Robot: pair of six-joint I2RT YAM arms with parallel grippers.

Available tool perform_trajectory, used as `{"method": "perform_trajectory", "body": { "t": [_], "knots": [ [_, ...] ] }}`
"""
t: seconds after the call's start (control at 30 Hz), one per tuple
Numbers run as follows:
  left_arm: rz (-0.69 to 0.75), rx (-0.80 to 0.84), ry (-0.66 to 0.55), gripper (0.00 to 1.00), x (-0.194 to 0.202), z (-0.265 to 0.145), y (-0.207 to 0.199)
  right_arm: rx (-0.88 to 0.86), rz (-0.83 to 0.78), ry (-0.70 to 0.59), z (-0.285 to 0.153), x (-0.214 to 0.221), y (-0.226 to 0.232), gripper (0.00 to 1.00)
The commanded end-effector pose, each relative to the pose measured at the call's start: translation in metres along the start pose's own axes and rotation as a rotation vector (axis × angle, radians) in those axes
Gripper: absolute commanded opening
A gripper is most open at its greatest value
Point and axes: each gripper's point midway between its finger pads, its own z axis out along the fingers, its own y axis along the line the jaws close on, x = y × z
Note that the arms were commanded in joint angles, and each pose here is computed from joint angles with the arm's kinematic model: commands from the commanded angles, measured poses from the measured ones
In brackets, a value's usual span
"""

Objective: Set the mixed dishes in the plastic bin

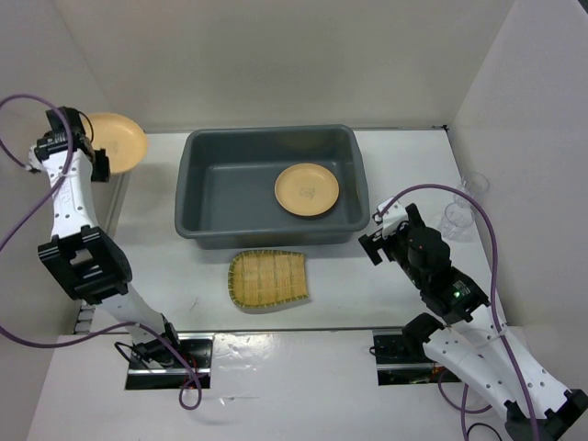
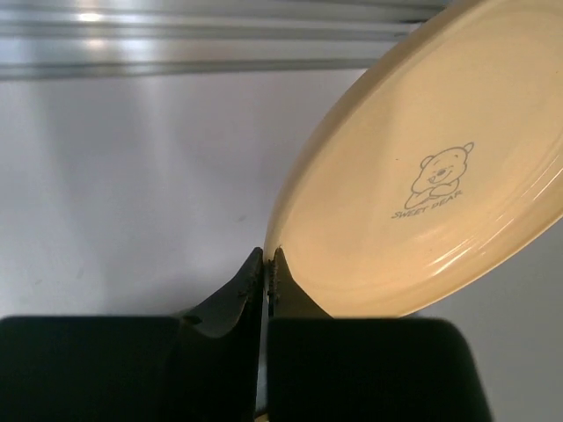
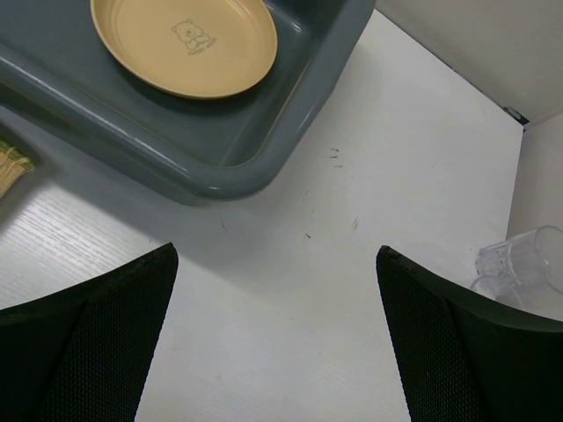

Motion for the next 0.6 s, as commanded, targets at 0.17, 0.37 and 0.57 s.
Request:
{"method": "perform_trajectory", "body": {
  "t": [0.17,0.37,0.57],
  "knots": [
    [0.244,0.683,0.084,0.00,0.023,-0.115,-0.138,-0.005,0.002,-0.024,0.000,-0.004,0.002,0.98],
    [0.705,0.692,0.304,0.00,0.181,-0.132,-0.157,-0.005,0.002,-0.024,0.000,-0.004,0.002,0.98],
    [1.010,0.790,0.483,0.00,0.291,-0.153,-0.145,0.006,0.004,-0.030,-0.001,-0.005,-0.001,0.98]
  ]
}}
